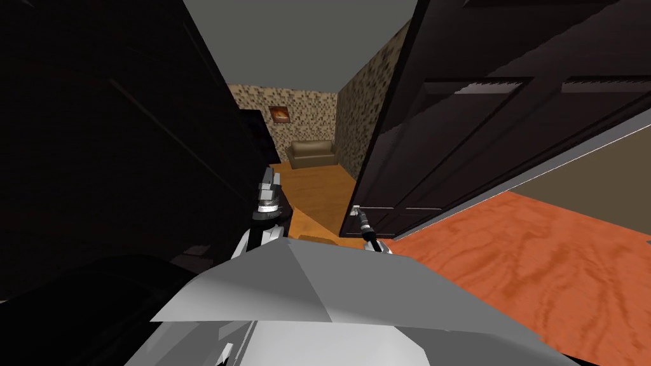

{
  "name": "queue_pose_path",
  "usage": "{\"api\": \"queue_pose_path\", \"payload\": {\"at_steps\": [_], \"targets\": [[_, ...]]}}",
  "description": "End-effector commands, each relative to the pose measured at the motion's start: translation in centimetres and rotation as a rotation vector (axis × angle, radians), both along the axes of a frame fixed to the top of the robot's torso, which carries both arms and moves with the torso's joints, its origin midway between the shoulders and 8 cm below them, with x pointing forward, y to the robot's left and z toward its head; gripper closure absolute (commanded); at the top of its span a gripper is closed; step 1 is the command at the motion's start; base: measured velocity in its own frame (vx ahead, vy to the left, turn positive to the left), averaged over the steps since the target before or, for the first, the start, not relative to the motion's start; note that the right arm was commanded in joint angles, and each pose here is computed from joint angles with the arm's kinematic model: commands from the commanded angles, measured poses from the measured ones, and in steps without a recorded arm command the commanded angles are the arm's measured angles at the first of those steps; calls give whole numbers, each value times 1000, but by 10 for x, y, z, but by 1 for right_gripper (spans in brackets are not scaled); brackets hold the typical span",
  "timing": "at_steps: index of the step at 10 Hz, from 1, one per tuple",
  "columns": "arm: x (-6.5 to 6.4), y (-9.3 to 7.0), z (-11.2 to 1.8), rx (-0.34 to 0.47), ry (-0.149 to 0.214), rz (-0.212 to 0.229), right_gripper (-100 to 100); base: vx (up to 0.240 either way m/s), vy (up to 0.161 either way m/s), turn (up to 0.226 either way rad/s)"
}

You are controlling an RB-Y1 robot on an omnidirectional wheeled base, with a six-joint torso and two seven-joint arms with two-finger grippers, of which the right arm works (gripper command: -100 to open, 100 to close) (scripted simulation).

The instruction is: Push the door open

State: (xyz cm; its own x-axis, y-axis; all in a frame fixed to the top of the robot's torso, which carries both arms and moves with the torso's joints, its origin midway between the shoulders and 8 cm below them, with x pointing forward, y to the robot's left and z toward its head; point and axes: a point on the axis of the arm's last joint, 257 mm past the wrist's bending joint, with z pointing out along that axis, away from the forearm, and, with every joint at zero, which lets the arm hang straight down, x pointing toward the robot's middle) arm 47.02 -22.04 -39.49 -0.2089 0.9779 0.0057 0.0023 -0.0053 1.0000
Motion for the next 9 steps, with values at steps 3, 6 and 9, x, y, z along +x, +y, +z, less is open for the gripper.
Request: {"api": "queue_pose_path", "payload": {"at_steps": [3, 6, 9], "targets": [[7, -32, 5, -10, -9, -81, 100, 155, 95, -59], [8, -46, 6, -10, -9, -124, 100, 130, 86, -46], [8, -56, 6, -10, -9, -155, 100, 127, 100, -52]]}}
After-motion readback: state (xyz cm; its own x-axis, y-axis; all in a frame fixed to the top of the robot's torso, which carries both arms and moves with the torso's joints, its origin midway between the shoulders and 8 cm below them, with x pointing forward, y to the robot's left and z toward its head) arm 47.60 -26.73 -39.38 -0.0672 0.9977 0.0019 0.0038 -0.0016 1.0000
